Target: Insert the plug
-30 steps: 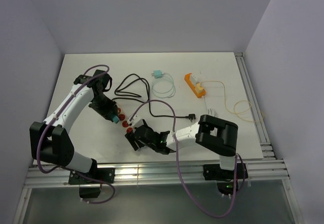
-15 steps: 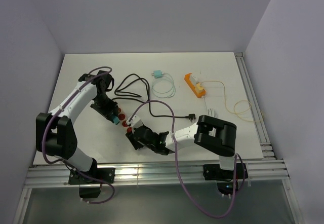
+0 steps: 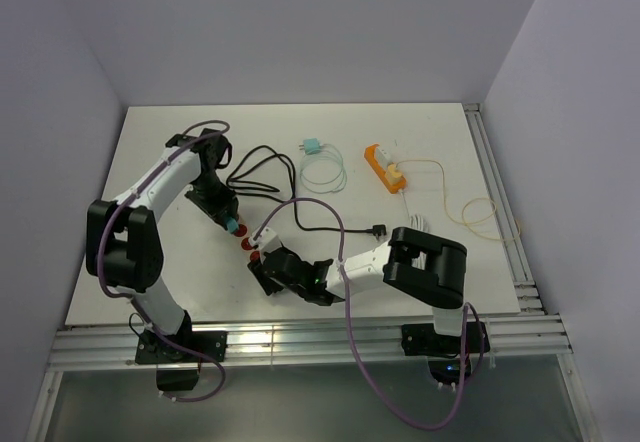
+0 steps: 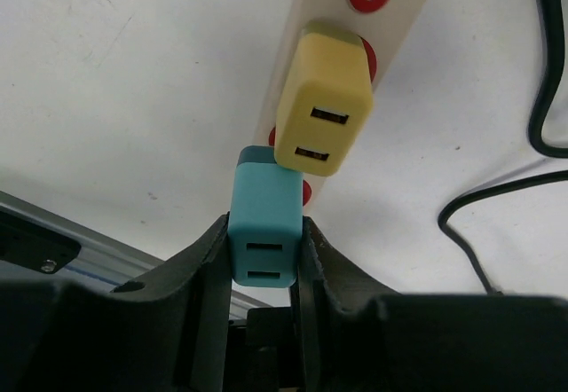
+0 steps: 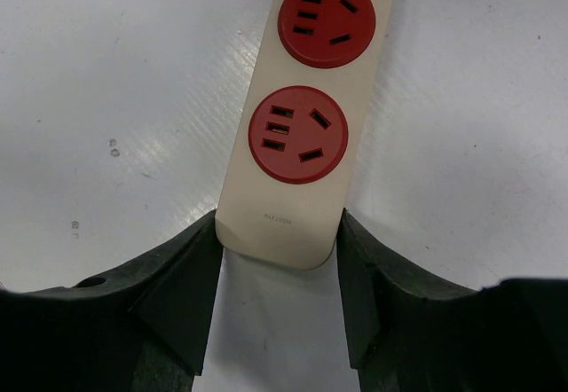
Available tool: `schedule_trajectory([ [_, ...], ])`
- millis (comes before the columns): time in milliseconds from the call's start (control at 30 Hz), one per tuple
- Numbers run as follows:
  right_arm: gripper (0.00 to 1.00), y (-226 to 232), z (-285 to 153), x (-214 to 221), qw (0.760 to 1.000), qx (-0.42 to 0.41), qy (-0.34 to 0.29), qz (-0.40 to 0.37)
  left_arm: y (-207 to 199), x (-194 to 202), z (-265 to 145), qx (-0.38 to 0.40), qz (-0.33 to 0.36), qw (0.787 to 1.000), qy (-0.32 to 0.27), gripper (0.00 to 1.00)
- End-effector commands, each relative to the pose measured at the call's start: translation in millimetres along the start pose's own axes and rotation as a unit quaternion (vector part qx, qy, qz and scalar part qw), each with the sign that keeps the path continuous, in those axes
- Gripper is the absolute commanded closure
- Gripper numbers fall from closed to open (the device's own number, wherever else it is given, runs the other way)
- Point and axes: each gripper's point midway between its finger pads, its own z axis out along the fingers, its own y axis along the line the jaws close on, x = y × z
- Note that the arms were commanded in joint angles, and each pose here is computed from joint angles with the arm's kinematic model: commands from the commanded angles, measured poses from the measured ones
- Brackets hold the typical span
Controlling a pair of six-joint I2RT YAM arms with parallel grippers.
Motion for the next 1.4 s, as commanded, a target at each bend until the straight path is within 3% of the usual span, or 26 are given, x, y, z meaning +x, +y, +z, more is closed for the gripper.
schedule_trajectory([
  [0,1.00,6.2,9.2,2.5,1.000,-0.010,0.003,0.004,-7.7,-17.5,-4.8,0.002,0.026,0.999,-0.033,1.00],
  [733,1.00,7.0,5.8,-0.9,1.000,-0.015,-0.003,0.012,-26.4,-1.2,-4.6,0.027,0.083,0.995,-0.044,1.00],
  [1367,1.00,7.1,4.2,-2.3,1.000,-0.016,-0.007,0.017,-9.3,-4.0,13.4,-0.016,0.095,0.993,-0.064,1.00],
])
